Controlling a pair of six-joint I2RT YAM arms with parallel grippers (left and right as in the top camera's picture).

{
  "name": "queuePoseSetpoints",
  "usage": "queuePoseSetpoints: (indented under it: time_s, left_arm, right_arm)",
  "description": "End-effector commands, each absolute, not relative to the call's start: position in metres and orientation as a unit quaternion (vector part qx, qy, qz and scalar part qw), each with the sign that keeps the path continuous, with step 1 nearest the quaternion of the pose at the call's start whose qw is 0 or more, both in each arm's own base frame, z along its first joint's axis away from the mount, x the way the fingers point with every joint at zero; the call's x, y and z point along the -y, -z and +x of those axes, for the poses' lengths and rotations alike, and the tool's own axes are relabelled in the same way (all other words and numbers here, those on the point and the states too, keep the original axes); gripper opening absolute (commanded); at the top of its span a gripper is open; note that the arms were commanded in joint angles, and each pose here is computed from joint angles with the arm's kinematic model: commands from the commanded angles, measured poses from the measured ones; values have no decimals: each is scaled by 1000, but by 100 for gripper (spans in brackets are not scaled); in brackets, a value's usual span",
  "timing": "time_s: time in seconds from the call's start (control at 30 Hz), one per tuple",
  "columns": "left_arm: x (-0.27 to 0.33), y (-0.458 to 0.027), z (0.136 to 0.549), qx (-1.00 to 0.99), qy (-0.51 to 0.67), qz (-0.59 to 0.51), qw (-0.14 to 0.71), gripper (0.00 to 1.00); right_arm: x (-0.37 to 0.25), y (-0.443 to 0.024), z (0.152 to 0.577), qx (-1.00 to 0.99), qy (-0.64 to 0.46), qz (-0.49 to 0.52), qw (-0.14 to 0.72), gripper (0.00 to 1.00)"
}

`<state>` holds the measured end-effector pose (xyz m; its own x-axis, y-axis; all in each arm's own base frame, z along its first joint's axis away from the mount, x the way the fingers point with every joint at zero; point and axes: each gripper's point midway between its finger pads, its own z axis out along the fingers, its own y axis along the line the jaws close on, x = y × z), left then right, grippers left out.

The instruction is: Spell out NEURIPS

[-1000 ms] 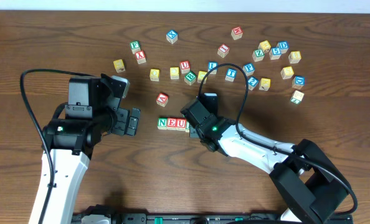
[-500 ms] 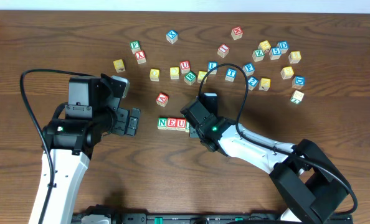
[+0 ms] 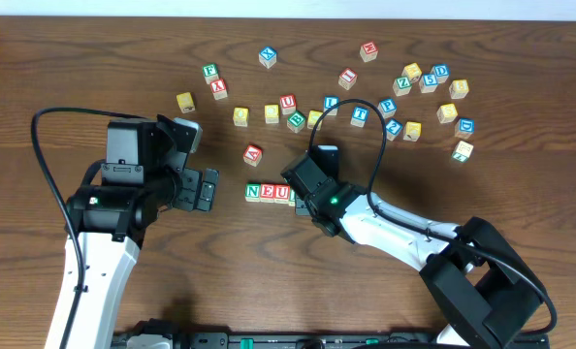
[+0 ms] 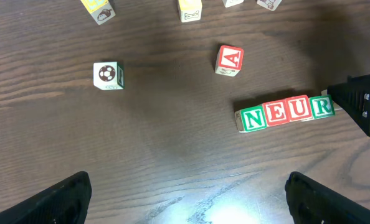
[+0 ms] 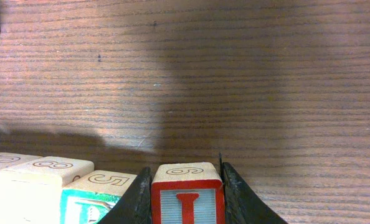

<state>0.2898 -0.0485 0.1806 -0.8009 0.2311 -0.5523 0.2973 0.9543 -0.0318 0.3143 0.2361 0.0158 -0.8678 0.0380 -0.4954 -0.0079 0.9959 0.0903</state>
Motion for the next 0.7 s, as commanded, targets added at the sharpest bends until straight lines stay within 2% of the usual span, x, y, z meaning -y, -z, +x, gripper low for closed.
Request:
queuePoseSetpoints:
  time_s: [0.0,0.17,0.33,0.67]
  left_arm:
    - [46,-191,295,-943,52,139,297,98]
    - [46,-191,295,-943,52,139,297,98]
    - [46,-191,295,-943,52,139,297,98]
    - [46,-191,295,-943,51,140,297,98]
  right_arm:
    - [-233,-12,310,-968,-42,5,246,22]
    - [-233,-12,310,-968,-42,5,246,25]
    - [-233,-12,311,-968,-42,6,247,38]
    - [-234,-13,311,-968,-43,6,248,39]
